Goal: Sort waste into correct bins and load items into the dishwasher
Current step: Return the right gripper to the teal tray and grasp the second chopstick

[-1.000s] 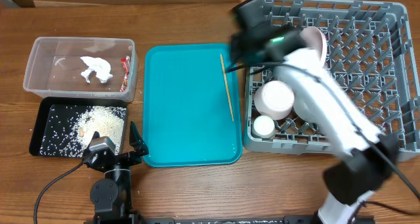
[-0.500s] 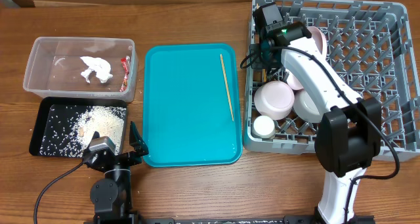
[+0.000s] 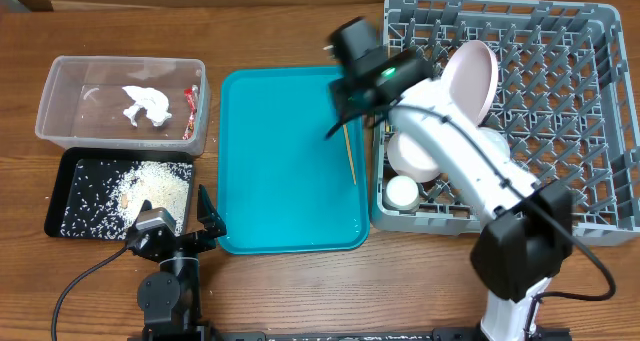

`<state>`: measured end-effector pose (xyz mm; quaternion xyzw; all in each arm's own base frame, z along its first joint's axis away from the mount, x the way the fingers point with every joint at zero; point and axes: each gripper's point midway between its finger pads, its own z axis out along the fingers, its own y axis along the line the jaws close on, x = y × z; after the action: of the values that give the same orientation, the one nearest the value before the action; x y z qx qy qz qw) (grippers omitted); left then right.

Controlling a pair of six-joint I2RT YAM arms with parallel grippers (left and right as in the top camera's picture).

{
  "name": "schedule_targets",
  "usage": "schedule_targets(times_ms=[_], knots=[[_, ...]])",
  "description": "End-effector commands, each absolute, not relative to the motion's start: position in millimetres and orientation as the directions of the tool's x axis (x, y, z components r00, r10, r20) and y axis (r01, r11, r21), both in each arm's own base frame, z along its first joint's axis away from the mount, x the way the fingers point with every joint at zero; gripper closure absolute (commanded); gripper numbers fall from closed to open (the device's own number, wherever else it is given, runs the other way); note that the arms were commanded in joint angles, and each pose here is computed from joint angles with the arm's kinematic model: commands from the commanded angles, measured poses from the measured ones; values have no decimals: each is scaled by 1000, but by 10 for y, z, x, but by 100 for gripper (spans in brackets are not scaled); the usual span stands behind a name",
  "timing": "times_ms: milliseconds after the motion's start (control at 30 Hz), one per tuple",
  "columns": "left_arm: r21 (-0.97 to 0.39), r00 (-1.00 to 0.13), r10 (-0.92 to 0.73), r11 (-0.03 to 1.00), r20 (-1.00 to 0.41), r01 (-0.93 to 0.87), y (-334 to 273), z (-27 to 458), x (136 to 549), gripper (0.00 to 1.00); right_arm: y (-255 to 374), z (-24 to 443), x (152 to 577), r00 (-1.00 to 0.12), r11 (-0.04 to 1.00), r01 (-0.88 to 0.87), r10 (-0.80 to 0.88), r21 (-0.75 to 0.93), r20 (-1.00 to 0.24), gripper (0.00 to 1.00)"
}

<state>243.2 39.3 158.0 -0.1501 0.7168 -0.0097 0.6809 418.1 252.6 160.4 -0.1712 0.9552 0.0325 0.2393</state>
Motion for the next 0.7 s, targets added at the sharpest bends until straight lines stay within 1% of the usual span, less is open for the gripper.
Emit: schedule_targets(times_ms=[0, 133, 267, 400, 500, 600, 667], knots=[[-208, -20, -216, 956, -976, -208, 411, 1589, 2426, 0, 2610, 1340, 4172, -815, 928, -349, -368, -128, -448, 59], [-208, -20, -216, 956, -976, -208, 411, 1589, 2426, 0, 2614, 790, 4176, -841, 916, -358, -400, -179, -365, 59], [-208, -20, -216, 956, -976, -208, 411, 1589, 2426, 0, 2475, 352, 4248, -866, 910, -347, -404, -228, -296, 59], [-208, -20, -216, 956, -976, -208, 411, 1589, 2426, 0, 2342, 33, 4243, -890, 909, -340, -394, -242, -228, 59], [-208, -20, -216, 956, -976, -208, 411, 1589, 2426, 0, 2307, -86, 4214, -902, 913, -342, -385, -222, -196, 61], [-208, -21, -216, 956, -976, -207, 410, 1588, 2426, 0, 2379, -120, 4134, -907, 919, -360, -385, -161, -171, 82], [-208, -20, -216, 956, -976, -208, 411, 1589, 2426, 0, 2461, -135, 4057, -897, 908, -402, -417, -116, -149, 92]])
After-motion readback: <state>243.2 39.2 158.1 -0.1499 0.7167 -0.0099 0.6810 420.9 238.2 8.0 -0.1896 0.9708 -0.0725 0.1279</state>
